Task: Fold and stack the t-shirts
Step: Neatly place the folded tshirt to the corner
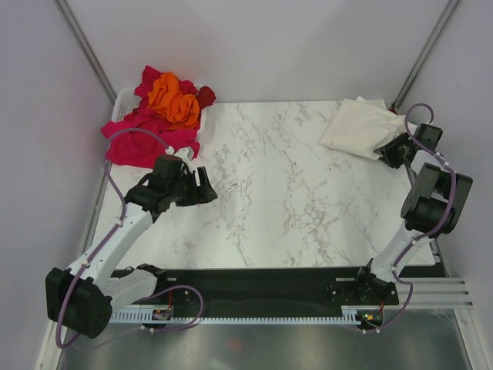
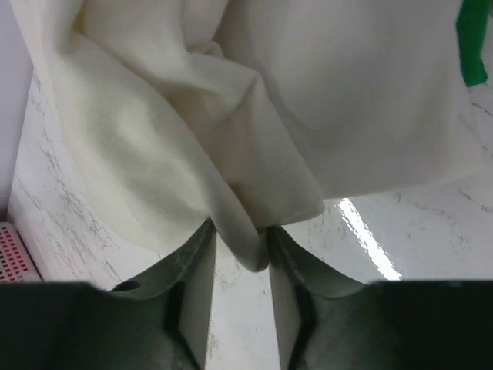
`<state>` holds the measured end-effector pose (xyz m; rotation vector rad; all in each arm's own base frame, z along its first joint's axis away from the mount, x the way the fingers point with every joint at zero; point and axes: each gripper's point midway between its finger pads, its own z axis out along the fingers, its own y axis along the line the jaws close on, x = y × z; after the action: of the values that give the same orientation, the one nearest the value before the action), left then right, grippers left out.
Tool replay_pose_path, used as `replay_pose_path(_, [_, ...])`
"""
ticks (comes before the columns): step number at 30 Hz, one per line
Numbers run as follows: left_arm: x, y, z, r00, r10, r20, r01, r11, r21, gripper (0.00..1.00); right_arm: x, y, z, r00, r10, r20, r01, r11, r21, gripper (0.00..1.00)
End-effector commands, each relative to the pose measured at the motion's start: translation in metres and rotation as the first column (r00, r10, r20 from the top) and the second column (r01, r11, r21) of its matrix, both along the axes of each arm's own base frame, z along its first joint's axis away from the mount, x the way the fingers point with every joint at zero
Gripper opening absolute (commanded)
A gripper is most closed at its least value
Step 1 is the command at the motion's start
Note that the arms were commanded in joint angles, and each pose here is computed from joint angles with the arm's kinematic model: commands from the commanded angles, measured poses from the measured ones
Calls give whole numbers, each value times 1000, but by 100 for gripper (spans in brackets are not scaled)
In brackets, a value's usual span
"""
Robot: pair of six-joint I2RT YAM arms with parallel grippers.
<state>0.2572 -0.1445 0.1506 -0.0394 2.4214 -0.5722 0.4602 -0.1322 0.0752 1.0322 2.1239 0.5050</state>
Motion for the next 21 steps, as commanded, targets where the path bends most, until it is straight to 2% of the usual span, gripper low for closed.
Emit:
replay_pose_path(1, [7,-2,6,998,-27,50,27,1000,7,77,23,-6,26,997,4,83,-1,999,-41,35])
replay_pose_path(4, [7,-1,5,998,-26,49,26,1000,9,77,21,-11,40,996,0,86,7,997,-80,16])
replay_pose_path(5, [7,-1,5,999,-25,48,25,1000,10,77,20,-13,50,996,-5,94,14,995,-99,14])
replay_pose_path(12, [7,-3,4,999,-33,42,33,999,4,77,1,-33,91,994,-65,89,86,966,-245,6])
replay_pose_path(16, [6,-3,4,999,-34,39,34,999,4,77,-16,-44,86,992,-121,44,129,945,-302,1])
replay_pose_path(21, [6,-4,2,999,-37,34,37,999,2,77,-26,-46,52,989,-145,-37,130,952,-277,0])
